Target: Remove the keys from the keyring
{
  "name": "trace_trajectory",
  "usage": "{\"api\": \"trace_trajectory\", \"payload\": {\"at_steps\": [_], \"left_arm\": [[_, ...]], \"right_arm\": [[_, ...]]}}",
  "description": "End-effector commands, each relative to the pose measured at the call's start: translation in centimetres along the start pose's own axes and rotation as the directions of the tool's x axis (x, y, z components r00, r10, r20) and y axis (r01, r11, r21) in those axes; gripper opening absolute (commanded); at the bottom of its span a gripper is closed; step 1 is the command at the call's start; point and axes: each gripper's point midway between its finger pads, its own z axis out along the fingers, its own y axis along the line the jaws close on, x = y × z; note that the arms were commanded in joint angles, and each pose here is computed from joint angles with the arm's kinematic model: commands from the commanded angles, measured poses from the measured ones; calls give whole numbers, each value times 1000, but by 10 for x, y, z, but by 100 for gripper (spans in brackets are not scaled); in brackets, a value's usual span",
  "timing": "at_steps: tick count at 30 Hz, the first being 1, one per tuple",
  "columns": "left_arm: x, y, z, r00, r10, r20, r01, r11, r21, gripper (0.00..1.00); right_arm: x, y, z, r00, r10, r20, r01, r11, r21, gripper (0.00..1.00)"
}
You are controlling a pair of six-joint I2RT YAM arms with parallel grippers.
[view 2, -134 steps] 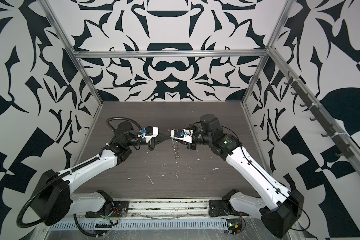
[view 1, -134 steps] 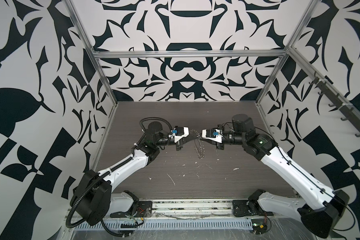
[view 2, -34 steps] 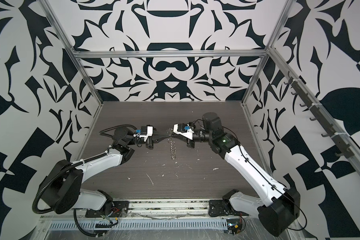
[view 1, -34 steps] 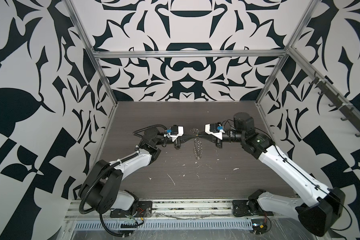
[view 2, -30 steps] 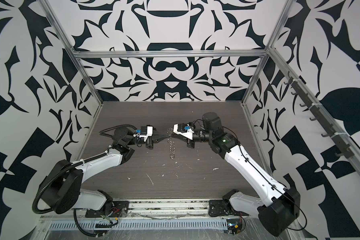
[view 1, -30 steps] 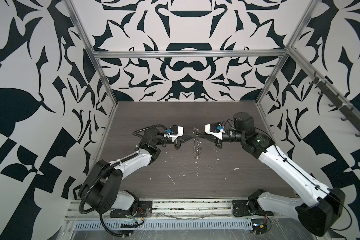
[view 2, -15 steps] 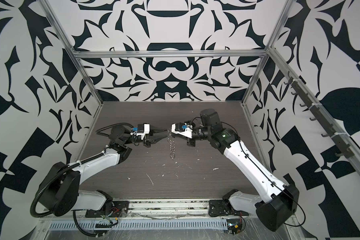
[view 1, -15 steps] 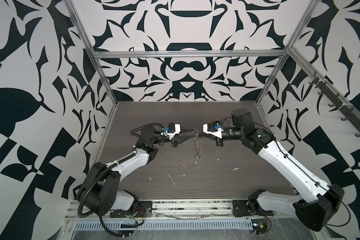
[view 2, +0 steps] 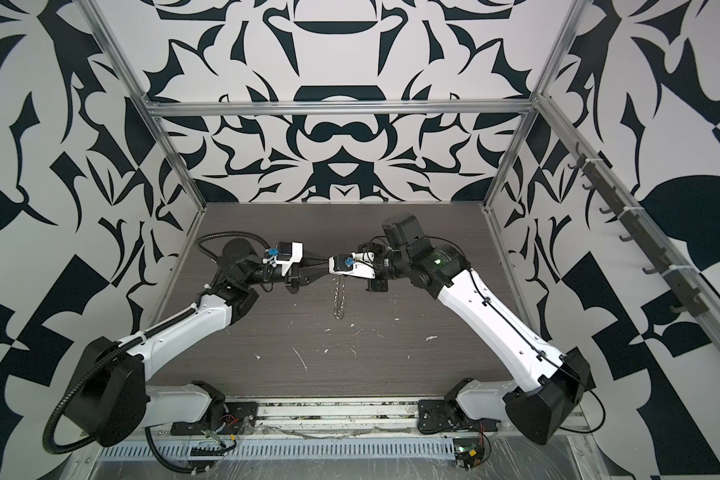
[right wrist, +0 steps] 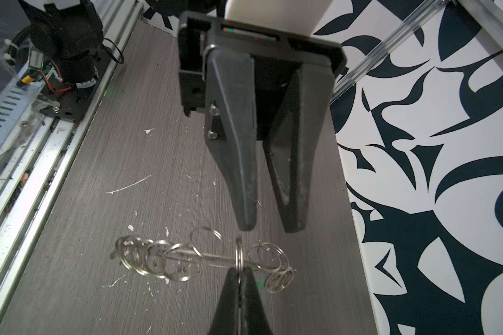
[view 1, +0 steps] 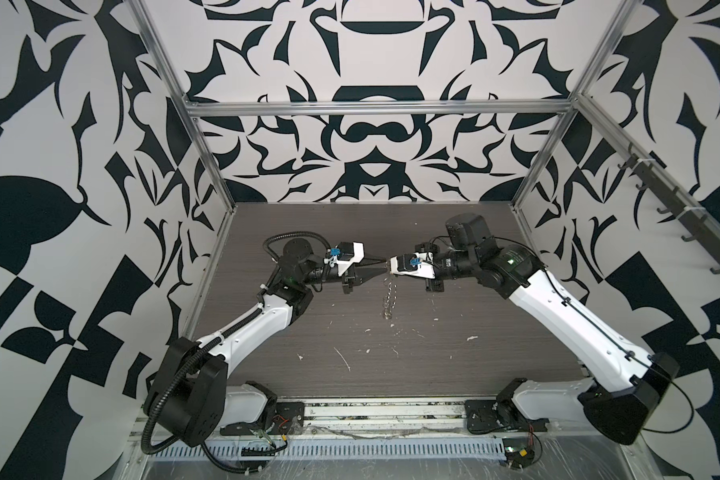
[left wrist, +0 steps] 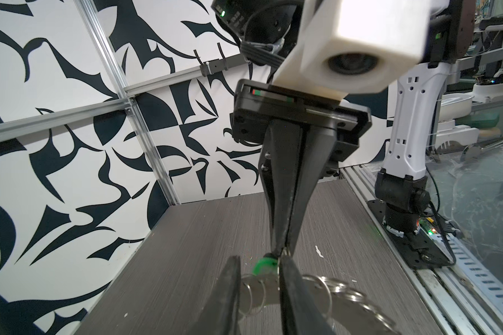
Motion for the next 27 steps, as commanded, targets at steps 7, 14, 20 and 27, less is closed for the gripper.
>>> {"api": "trace_trajectory", "payload": {"at_steps": [7,14,20,27], "left_arm": [[0,-4,7,1000,-26,-14,27,999,41,27],[1,-8,13,999,-20,-30,22,998,63,26],[8,-13,16,997,-38,-69,43,996,80,24],[12,-14,17,995,-39,-93,47,996,82,10]], "right_arm": [[-18,-11,-12,999,-53,-1,53,998,46,0],[-20,-12,-9,999,-49,-1,49,998,35,0],[-22,-13,-10,999,-51,5,51,998,39,0],[-23,-11,-10,999,-48,16,47,998,38,0]]}}
